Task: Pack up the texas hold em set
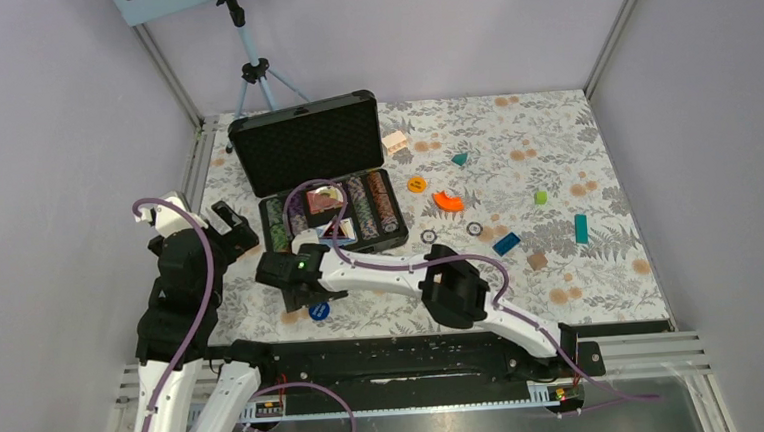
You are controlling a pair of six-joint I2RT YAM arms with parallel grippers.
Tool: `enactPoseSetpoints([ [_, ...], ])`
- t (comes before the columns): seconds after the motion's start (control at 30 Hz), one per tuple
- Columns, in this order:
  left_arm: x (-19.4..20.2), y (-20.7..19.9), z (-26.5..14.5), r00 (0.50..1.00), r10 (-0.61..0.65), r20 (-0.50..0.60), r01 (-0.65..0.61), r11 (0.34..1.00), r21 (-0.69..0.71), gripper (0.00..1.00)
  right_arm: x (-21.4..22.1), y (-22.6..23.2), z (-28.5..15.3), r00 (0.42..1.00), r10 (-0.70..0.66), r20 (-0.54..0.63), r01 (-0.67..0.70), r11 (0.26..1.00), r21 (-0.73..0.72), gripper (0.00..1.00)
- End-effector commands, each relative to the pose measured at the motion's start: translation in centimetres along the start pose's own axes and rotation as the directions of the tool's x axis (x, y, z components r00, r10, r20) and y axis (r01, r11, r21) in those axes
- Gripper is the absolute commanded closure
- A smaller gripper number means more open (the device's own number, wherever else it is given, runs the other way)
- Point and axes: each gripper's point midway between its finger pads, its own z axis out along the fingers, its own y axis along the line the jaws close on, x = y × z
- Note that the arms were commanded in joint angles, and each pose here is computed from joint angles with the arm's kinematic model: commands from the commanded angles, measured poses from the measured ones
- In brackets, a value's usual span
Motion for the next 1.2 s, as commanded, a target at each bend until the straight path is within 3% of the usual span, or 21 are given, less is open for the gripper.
enactPoseSetpoints([
  [0.0, -0.1, -0.5, 0.0, 1.000, -0.010, 0.012, 0.010, 1.000, 0.026, 0.01, 0.8, -1.4, -0.7, 0.998, -0.059, 0.012, 0.057, 0.994, 0.091, 0.10],
  [0.43, 0.4, -0.6, 0.2, 1.000, -0.007, 0.003, 0.006, 0.999, 0.040, 0.01, 2.9, -0.1, 0.4, 0.996, -0.083, -0.025, 0.084, 0.995, 0.056, 0.15],
  [0.9, 0.7, -0.8, 0.4, 1.000, -0.002, -0.006, 0.002, 0.999, 0.048, 0.01, 2.6, -3.9, 2.7, 0.998, -0.049, -0.031, 0.053, 0.989, 0.141, 0.23],
  [1.17, 1.0, -0.9, 0.7, 1.000, 0.002, -0.013, -0.002, 0.999, 0.047, 0.01, 2.6, -5.3, 3.0, 0.998, -0.040, -0.051, 0.048, 0.986, 0.157, 0.23],
])
